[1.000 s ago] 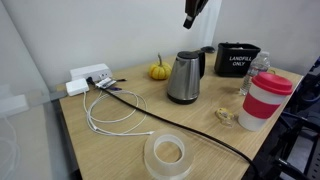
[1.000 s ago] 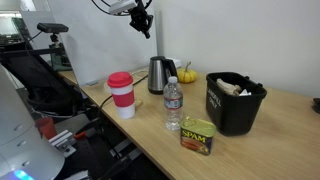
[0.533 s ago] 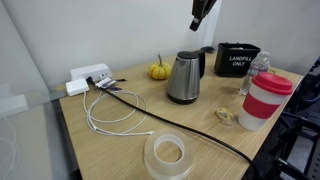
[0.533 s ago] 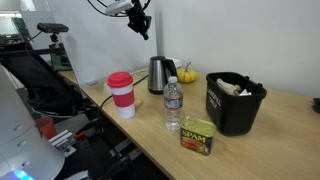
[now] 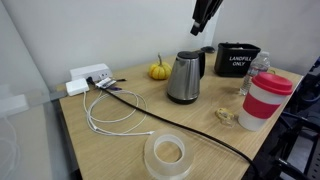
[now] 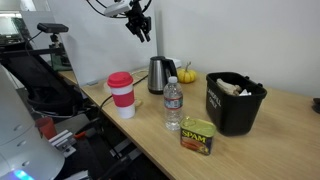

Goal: Close the lid of the kettle

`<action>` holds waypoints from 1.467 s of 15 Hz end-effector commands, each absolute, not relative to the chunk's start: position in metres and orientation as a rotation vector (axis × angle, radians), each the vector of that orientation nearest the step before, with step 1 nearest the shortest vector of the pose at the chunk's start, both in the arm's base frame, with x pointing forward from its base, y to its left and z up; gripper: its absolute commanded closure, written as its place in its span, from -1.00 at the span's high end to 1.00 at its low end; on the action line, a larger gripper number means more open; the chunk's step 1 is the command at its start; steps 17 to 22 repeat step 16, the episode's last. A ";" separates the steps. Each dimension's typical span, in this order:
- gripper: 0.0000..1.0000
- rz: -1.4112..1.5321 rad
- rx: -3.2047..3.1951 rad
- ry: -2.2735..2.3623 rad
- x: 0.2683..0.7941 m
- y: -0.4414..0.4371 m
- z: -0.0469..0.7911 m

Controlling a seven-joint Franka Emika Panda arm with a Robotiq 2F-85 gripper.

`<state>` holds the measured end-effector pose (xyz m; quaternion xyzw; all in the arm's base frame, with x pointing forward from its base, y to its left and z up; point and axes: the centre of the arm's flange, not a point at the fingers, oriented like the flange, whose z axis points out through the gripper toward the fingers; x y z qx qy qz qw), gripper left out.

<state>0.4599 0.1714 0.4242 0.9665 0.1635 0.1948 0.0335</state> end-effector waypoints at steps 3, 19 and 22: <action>0.11 0.604 2.980 0.478 0.456 0.168 0.426; 0.11 0.604 2.981 0.473 0.455 0.168 0.426; 0.11 0.604 2.981 0.473 0.455 0.168 0.426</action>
